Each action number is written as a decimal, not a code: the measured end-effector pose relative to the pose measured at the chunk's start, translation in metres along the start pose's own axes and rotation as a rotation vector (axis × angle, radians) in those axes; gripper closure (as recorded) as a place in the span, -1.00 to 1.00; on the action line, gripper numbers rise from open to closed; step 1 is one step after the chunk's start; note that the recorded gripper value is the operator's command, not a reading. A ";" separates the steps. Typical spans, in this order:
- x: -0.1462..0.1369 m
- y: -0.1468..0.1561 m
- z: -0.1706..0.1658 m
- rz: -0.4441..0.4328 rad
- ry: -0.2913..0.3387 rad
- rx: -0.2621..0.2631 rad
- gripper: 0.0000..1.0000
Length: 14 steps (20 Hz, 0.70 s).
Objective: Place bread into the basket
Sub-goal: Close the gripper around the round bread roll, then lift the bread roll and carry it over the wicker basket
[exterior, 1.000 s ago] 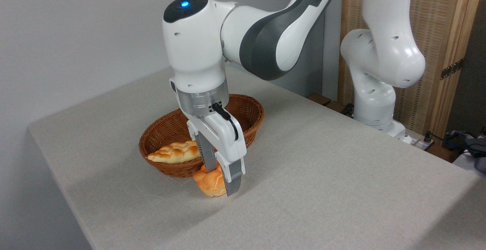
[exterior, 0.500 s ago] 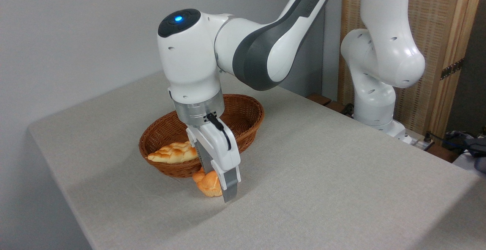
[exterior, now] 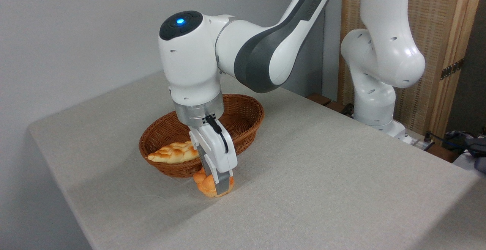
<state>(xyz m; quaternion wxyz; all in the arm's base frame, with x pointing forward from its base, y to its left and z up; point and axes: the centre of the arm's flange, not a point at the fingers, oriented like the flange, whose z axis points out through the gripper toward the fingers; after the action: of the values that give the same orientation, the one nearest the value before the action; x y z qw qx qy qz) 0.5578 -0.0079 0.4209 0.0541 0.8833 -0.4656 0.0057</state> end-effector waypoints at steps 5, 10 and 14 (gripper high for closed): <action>0.000 0.000 0.000 -0.001 0.000 0.000 1.00; 0.000 0.000 -0.001 -0.001 0.002 0.001 1.00; -0.001 -0.001 -0.002 -0.002 0.003 0.003 1.00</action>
<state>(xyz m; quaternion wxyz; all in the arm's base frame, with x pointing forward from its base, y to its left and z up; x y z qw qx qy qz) 0.5581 -0.0066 0.4232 0.0534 0.8838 -0.4647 0.0079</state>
